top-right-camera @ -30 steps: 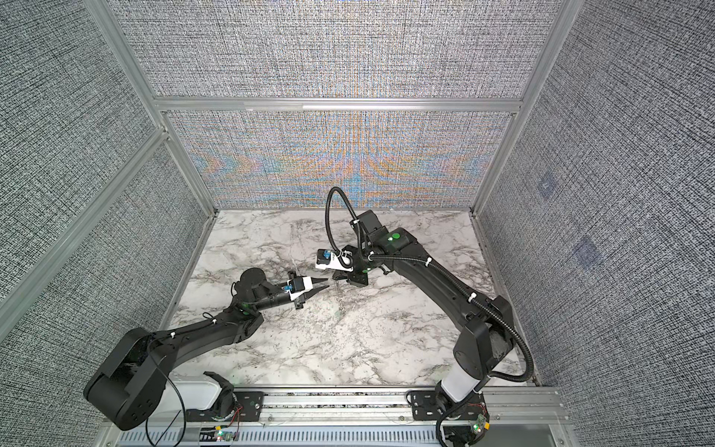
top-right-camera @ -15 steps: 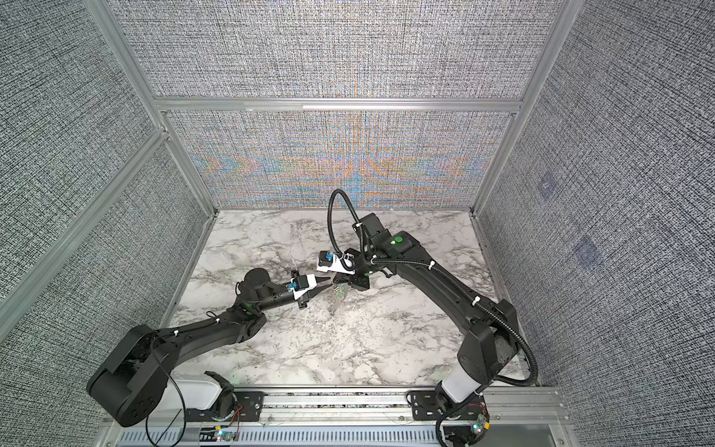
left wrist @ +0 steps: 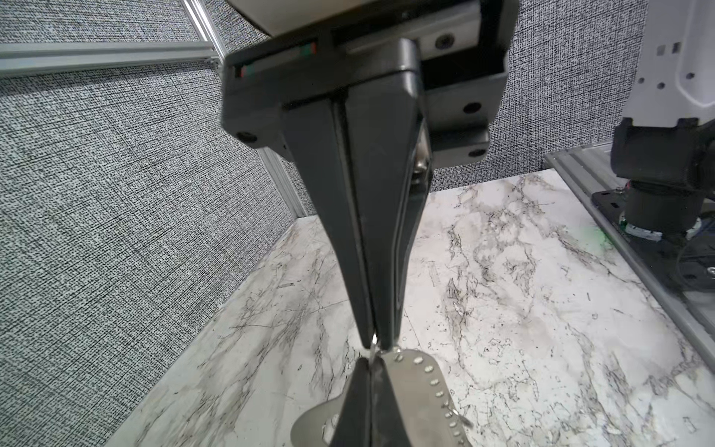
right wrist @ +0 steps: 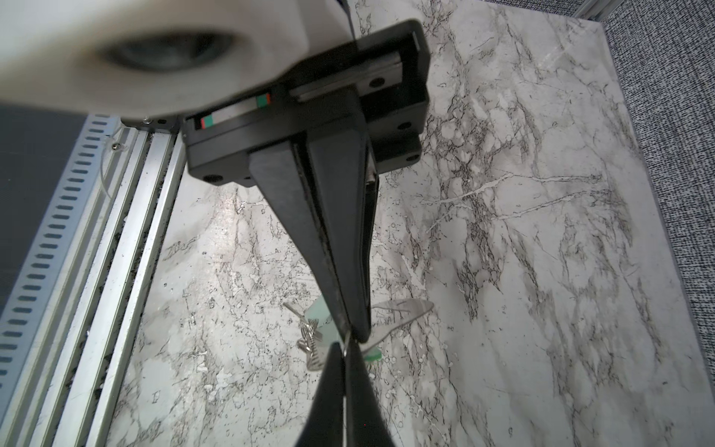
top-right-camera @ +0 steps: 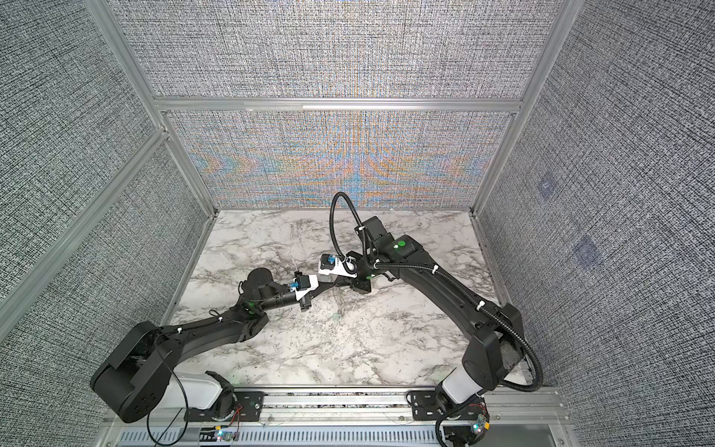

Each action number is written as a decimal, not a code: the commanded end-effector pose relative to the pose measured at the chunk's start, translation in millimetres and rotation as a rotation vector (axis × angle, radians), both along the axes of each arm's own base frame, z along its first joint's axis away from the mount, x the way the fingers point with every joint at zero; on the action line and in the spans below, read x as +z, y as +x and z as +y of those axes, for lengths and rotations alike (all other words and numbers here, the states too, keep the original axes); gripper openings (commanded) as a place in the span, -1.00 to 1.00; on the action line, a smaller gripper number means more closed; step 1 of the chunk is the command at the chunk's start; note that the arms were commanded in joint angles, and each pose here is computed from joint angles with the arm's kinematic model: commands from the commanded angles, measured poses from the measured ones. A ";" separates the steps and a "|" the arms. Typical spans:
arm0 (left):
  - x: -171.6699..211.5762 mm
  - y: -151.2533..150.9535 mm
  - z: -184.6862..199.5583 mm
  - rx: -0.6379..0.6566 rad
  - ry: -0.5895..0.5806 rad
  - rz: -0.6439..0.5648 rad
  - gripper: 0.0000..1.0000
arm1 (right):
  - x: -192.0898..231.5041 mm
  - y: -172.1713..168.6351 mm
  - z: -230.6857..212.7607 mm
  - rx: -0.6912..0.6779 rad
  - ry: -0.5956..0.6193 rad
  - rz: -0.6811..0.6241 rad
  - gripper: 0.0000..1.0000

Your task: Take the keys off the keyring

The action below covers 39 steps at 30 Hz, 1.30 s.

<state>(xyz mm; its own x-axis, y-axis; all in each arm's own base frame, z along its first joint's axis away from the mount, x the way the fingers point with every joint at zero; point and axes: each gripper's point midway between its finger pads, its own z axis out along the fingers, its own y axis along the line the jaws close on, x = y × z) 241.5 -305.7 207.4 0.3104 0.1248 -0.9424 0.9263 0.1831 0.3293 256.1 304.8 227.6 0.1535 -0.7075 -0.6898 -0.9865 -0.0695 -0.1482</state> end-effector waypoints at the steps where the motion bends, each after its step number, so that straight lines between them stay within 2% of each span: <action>1: 12.8 -6.9 -3.9 -0.051 -0.038 -0.029 -1.00 | 7.4 0.3 5.2 0.011 0.044 -0.015 -1.00; 4: 13.1 -8.6 -4.9 -0.061 -0.041 -0.026 -1.00 | 11.2 5.5 4.0 -0.009 0.055 -0.063 -1.00; 5: 13.1 -8.8 -4.6 -0.060 -0.041 -0.026 -1.00 | 13.5 8.6 3.5 -0.031 0.064 -0.086 -0.85; 9: 12.4 -10.7 -2.8 -0.054 -0.036 -0.052 -1.00 | 21.6 10.3 -4.9 -0.048 0.091 -0.201 -0.49; 13: 15.3 -10.4 -1.6 -0.041 -0.027 -0.083 -1.00 | 32.3 14.6 -18.7 -0.099 0.093 -0.280 -0.42; 19: 17.7 -10.3 -0.4 -0.012 -0.010 -0.146 -1.00 | 27.5 13.8 -42.0 -0.171 0.069 -0.354 -0.41; 23: 19.1 -11.3 -2.7 0.002 -0.004 -0.175 -1.00 | 21.5 4.0 -41.5 -0.170 0.120 -0.341 -0.41; 29: 18.6 -10.7 -6.0 -0.008 -0.005 -0.122 -1.00 | 29.3 -6.9 -28.3 -0.146 0.216 -0.346 -0.43; 34: 15.9 -11.2 -7.5 -0.018 -0.003 -0.089 -1.00 | 30.7 -12.3 -18.1 -0.097 0.237 -0.318 -0.59; 39: 15.9 -10.9 -7.9 -0.018 -0.007 -0.081 -1.00 | 25.3 -14.8 -14.7 -0.081 0.227 -0.277 -0.68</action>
